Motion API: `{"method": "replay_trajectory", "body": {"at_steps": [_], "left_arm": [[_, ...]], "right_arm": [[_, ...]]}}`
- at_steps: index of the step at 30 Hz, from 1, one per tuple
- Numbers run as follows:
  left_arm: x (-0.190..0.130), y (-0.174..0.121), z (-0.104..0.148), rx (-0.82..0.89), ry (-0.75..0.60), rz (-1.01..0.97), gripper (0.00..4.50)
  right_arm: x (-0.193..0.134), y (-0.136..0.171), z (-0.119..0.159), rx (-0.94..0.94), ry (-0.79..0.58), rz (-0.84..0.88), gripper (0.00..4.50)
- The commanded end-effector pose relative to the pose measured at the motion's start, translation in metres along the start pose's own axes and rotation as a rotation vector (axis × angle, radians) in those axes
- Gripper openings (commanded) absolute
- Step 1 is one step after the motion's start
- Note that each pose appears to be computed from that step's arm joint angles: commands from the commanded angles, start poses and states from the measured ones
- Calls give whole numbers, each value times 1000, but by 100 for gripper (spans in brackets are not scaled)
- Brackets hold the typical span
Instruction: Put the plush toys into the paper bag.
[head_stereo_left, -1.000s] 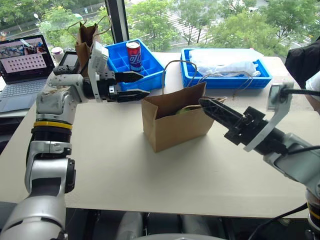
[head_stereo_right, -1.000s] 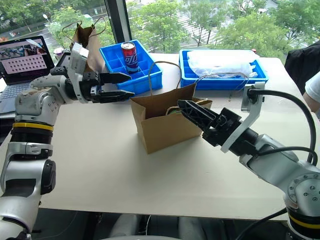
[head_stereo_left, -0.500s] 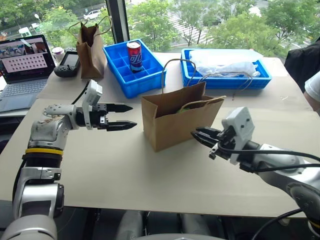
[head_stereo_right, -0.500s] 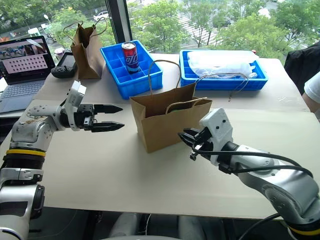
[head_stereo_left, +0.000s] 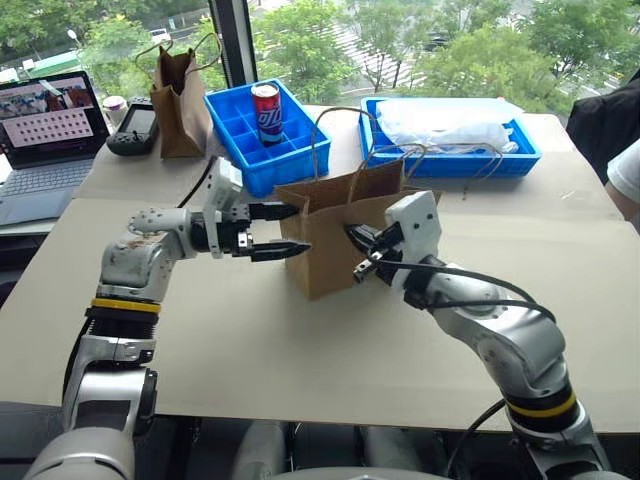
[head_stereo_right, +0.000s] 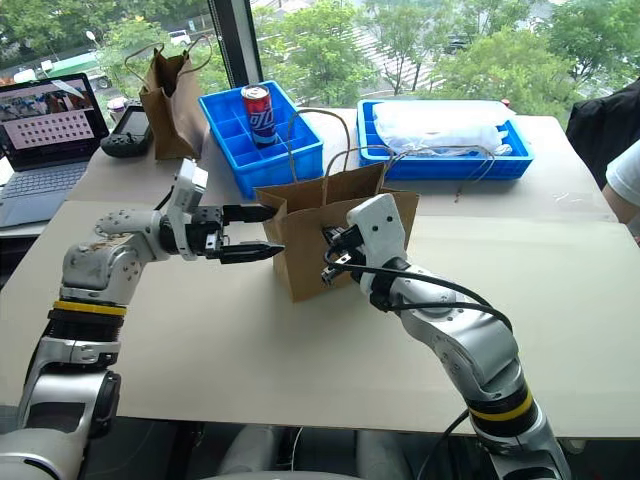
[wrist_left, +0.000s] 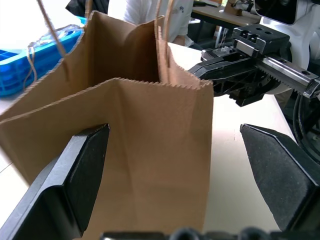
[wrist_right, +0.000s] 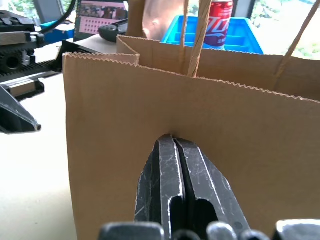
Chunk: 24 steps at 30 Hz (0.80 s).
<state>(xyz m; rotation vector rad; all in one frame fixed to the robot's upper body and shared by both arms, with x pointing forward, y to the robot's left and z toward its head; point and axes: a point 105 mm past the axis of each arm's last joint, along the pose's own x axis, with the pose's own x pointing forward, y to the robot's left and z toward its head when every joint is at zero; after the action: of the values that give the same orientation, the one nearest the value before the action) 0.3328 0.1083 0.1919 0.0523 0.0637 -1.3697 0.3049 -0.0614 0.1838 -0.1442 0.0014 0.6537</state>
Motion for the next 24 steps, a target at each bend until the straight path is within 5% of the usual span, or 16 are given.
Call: {"method": "replay_trajectory", "body": {"at_steps": [1,15,24], "left_arm": [[6,-4,17,71,-27,-16,450],[1,-7,23,64,-44,-9,450],[-86,25,75,76,-101,170,450]], "right_arm": [[3,-2,6,-19,-29,-27,3],[11,7,4,-6,-36,0,3],[3,4,3,-8,-22,3,3]]}}
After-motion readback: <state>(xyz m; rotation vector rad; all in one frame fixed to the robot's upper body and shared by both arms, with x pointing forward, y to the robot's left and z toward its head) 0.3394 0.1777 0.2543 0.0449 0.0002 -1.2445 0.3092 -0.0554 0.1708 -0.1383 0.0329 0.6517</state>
